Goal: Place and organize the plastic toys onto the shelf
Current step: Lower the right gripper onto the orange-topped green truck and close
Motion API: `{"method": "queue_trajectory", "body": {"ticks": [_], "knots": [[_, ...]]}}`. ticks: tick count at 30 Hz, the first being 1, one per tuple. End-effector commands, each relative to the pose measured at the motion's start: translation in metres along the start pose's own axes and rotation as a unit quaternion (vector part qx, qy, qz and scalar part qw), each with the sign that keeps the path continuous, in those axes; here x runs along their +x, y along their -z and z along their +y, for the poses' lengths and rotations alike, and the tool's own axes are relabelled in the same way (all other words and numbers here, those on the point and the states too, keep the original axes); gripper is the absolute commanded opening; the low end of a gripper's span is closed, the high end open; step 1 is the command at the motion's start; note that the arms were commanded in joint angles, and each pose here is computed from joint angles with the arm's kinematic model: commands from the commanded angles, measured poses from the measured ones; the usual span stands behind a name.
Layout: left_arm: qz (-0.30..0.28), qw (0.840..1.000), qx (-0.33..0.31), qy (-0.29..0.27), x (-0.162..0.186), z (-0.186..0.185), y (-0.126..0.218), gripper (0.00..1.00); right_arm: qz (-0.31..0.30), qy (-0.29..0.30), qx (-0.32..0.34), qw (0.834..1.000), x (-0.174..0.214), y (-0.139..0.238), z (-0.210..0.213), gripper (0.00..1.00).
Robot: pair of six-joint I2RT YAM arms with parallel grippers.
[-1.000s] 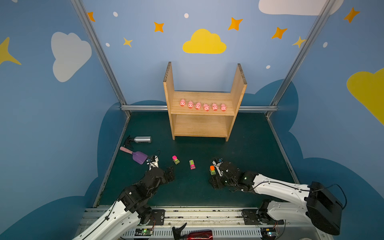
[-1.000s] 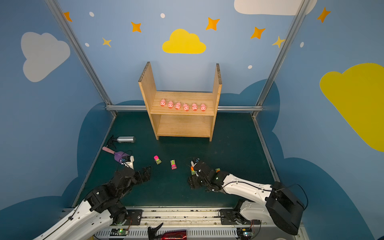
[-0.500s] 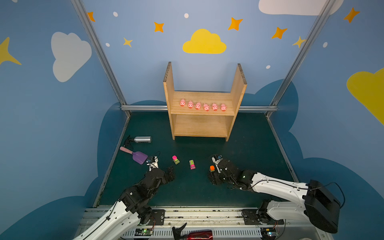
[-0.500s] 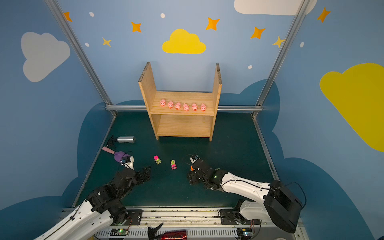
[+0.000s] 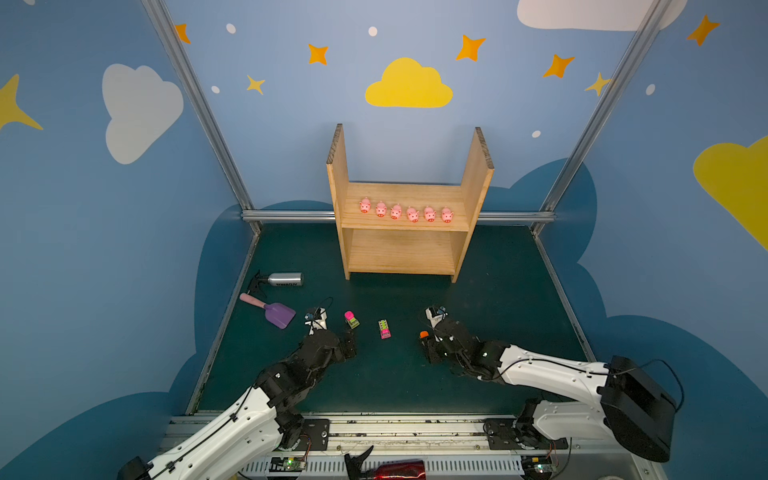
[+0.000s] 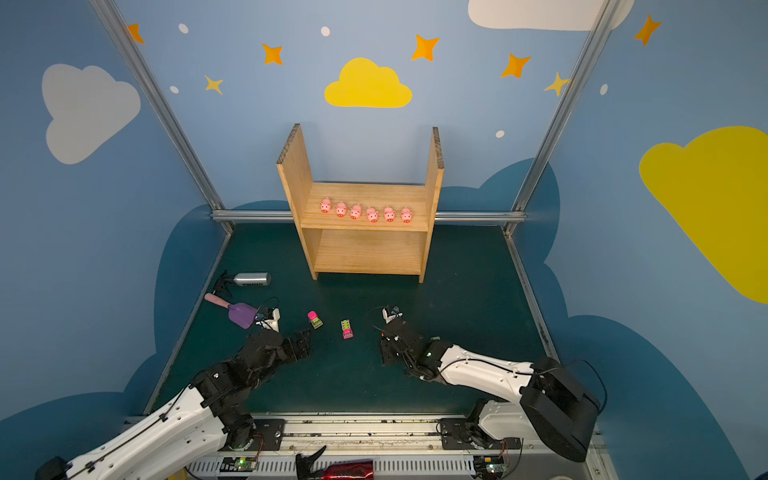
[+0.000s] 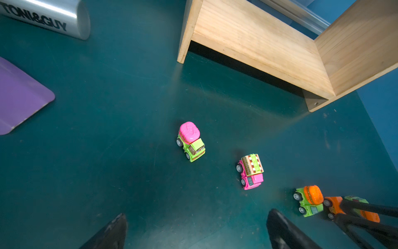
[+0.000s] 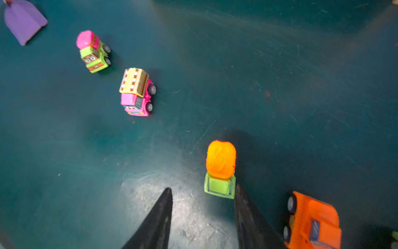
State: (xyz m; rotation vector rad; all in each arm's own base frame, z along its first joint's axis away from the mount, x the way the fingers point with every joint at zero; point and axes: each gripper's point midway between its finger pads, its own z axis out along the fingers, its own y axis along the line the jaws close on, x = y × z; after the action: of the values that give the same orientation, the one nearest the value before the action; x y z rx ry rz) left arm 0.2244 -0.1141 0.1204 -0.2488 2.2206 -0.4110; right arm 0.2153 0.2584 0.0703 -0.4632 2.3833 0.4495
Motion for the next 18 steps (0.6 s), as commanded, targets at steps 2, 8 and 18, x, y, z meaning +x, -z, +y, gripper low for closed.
{"method": "queue_trajectory", "body": {"ticks": [2,8,18], "knots": [[-0.001,1.0,0.011,-0.005,0.002,-0.003,-0.002,1.0,-0.006,-0.007,0.012,1.0,0.0,-0.009,-0.002,0.45],[-0.003,1.0,0.009,-0.009,0.001,-0.001,0.002,1.0,-0.006,-0.016,0.025,1.0,0.004,-0.019,-0.007,0.45],[-0.012,1.0,0.004,-0.008,-0.001,0.004,0.005,1.0,0.0,-0.019,0.05,0.999,0.009,-0.035,-0.013,0.39]]}}
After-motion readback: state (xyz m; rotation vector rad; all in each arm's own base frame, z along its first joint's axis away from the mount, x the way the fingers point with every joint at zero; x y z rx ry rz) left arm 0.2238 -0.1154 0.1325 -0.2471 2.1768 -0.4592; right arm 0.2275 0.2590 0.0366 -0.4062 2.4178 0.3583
